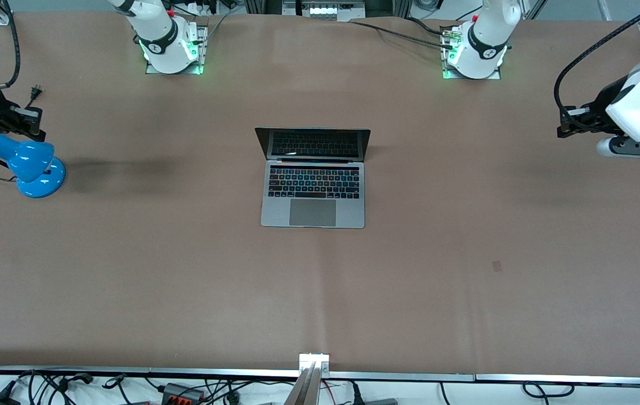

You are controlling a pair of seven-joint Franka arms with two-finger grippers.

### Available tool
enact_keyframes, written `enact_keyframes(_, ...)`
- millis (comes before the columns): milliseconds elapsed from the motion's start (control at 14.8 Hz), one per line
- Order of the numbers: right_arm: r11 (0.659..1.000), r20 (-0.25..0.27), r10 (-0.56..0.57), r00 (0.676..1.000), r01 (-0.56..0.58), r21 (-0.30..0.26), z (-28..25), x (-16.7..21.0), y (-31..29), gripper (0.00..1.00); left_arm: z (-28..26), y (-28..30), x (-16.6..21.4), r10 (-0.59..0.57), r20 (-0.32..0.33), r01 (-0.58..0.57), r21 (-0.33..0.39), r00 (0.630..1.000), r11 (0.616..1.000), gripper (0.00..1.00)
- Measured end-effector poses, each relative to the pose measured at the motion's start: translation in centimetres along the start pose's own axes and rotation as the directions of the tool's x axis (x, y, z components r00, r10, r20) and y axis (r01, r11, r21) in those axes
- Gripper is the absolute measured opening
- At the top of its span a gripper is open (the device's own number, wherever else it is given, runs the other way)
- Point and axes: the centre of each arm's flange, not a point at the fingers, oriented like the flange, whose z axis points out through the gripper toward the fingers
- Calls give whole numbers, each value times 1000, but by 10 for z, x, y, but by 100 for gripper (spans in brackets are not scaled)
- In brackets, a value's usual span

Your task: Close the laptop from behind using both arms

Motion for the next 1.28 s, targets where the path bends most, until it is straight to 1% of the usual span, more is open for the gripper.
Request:
enact_keyframes(135,1000,22,-11,1000,11,1,5,-1,-4,1,4,8,0,13,11,-13,-10,1000,1000,1)
enact_keyframes(270,999,78,-43,996,42,18,18,-3,-20,1,11,23,3,33,28,-32,-36,999,999,1)
enact_keyframes(472,994,163,-91,982,79,76,52,0,-59,1,33,60,9,65,76,-58,-89,995,994,1)
enact_keyframes(607,988,222,-115,968,88,125,81,1,-80,1,55,90,15,85,117,-73,-103,990,992,1)
enact_keyframes(742,977,284,-144,948,89,196,113,-3,-105,1,85,126,19,114,171,-95,-114,979,989,1)
enact_keyframes(877,959,333,-187,924,99,265,140,-10,-141,1,119,157,18,114,220,-83,-147,969,986,1)
enact_keyframes(1080,931,382,-228,896,86,355,182,-24,-189,1,166,194,1,145,259,-110,-147,955,983,1)
enact_keyframes(1282,911,412,-254,875,74,405,217,-48,-229,1,207,233,-37,187,283,-153,-140,941,978,1)
